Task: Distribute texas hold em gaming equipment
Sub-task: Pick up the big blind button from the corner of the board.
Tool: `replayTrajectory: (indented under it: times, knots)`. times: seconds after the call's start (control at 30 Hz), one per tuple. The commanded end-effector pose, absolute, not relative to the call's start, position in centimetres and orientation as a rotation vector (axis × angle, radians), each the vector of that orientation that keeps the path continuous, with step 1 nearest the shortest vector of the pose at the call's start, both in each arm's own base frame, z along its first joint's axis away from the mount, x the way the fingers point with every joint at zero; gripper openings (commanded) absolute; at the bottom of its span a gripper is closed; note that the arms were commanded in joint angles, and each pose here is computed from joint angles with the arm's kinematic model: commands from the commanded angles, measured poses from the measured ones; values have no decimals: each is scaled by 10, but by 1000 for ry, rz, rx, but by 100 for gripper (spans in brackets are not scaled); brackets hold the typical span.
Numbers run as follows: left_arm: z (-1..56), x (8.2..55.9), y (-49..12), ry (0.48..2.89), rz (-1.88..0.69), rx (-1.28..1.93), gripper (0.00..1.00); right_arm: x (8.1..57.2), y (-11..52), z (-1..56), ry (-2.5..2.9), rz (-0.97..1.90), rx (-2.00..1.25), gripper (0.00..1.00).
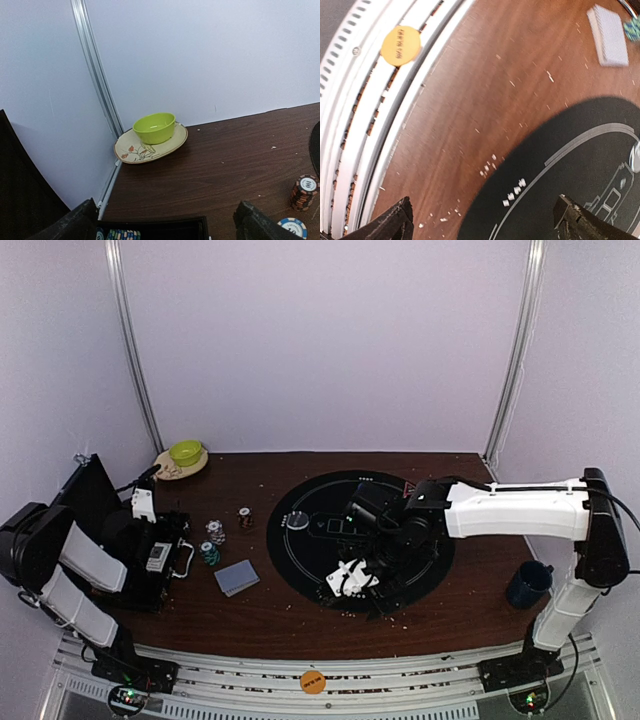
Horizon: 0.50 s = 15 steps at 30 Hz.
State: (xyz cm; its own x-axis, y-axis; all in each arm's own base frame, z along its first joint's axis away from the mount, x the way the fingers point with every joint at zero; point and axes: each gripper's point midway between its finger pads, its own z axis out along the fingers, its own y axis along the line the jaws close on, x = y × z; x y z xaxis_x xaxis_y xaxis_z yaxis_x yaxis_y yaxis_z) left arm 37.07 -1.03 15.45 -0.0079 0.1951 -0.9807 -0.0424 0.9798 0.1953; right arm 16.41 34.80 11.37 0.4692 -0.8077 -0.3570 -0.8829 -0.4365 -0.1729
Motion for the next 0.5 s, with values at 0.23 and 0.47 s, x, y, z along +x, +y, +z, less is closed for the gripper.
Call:
replayTrajectory:
  times: [0.23,0.47]
  knots:
    - [188,324,-24,1550,219,343,98,101,387,89,1181,380,-2581,97]
    - [191,290,-33,1575,193,437,98,70,406,88,1078,376,-2643,87]
